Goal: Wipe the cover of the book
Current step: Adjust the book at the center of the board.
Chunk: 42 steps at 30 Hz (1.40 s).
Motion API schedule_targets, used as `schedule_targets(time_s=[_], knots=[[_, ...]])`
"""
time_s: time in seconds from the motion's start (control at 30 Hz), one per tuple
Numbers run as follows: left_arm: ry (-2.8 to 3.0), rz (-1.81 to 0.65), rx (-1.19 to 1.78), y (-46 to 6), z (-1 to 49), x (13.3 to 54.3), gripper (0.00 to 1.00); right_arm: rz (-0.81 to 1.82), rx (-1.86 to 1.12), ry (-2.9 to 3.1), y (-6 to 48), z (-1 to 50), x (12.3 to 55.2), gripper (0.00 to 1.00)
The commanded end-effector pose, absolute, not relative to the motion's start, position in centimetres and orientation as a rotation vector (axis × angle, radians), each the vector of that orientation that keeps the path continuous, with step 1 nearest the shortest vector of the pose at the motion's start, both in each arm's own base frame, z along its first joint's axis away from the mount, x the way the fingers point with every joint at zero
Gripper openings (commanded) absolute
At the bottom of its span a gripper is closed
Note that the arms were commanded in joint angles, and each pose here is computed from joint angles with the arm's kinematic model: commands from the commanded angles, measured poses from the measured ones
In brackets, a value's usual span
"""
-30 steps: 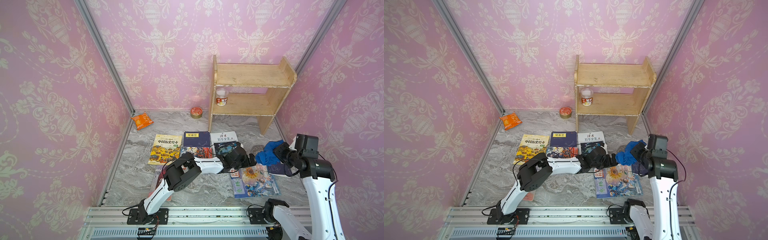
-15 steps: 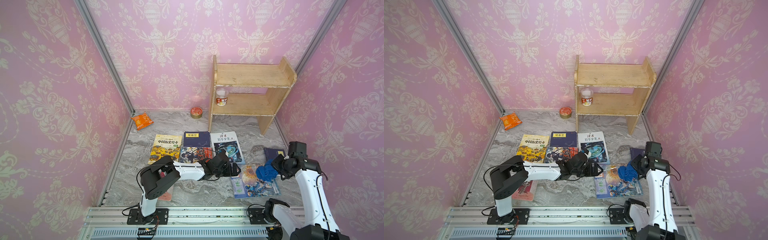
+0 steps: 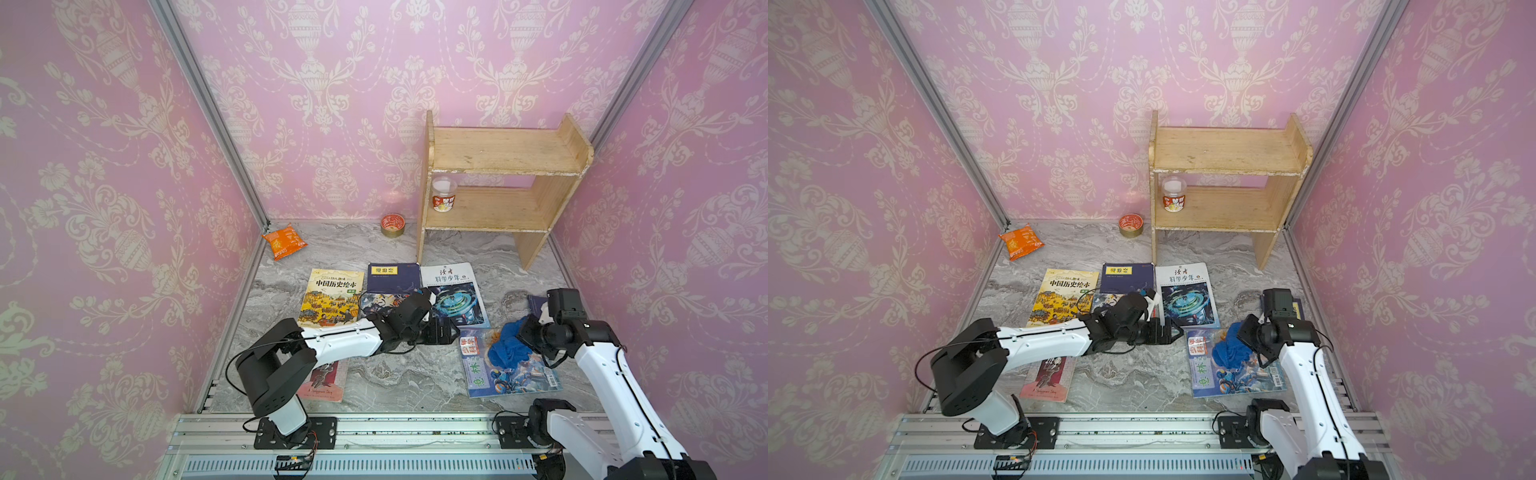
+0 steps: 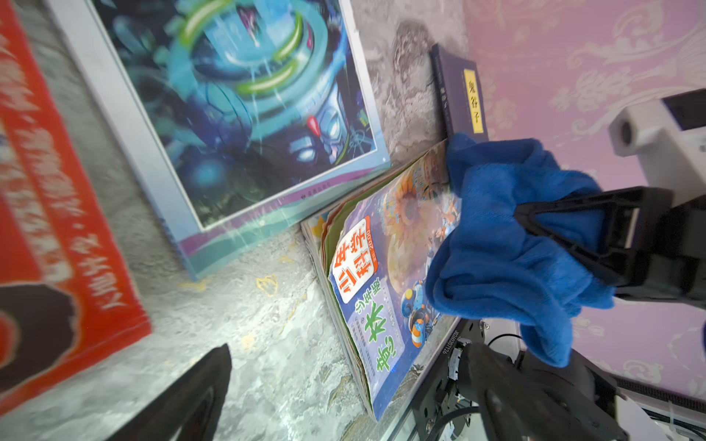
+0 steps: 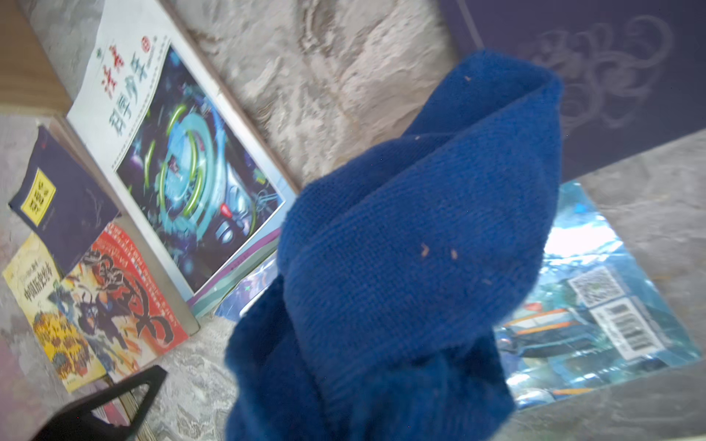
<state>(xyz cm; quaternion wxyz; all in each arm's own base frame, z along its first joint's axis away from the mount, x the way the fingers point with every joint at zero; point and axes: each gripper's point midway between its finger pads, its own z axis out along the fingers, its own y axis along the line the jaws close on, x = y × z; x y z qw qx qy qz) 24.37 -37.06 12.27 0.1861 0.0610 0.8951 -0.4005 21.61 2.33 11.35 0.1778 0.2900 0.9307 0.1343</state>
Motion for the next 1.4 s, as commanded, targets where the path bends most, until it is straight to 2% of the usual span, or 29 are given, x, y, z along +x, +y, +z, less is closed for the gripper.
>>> schedule_targets(time_s=[0.0, 0.13, 0.37, 0.53, 0.7, 0.8, 0.97, 1.13, 1.37], knots=[[2.543, -0.840, 0.148, -30.1, 11.2, 26.6, 0.99, 0.428, 0.680, 2.570, 5.4, 13.3, 24.9, 0.00], [2.532, -0.762, -0.075, -24.4, 10.8, 29.0, 0.99, 0.471, 0.481, 2.589, 10.5, 14.1, 28.8, 0.00], [2.533, -0.753, -0.268, -21.5, 9.3, 28.1, 0.99, 0.514, 0.209, 2.589, 18.5, 15.9, 38.0, 0.00], [2.529, -0.783, -0.414, -19.8, 7.6, 26.0, 0.99, 0.473, 0.059, 2.626, 23.3, 13.6, 42.1, 0.00], [2.533, -0.748, -0.458, -18.4, 6.1, 24.9, 0.99, 0.469, 0.065, 2.684, 26.0, 9.5, 43.8, 0.00], [2.536, -0.756, -0.470, -18.5, 5.3, 25.1, 0.99, 0.478, 0.073, 2.744, 26.5, 7.0, 43.3, 0.00], [2.537, -0.778, -0.472, -18.9, 4.6, 26.1, 0.99, 0.471, 0.074, 2.827, 26.8, 4.5, 40.0, 0.00], [2.532, -0.783, -0.471, -18.7, 4.4, 27.6, 0.99, 0.520, 0.032, 2.920, 27.1, 2.6, 34.7, 0.00], [2.546, -0.881, -0.456, -20.1, 5.4, 28.2, 0.99, 0.531, -0.018, 2.975, 25.6, 2.5, 27.6, 0.00]])
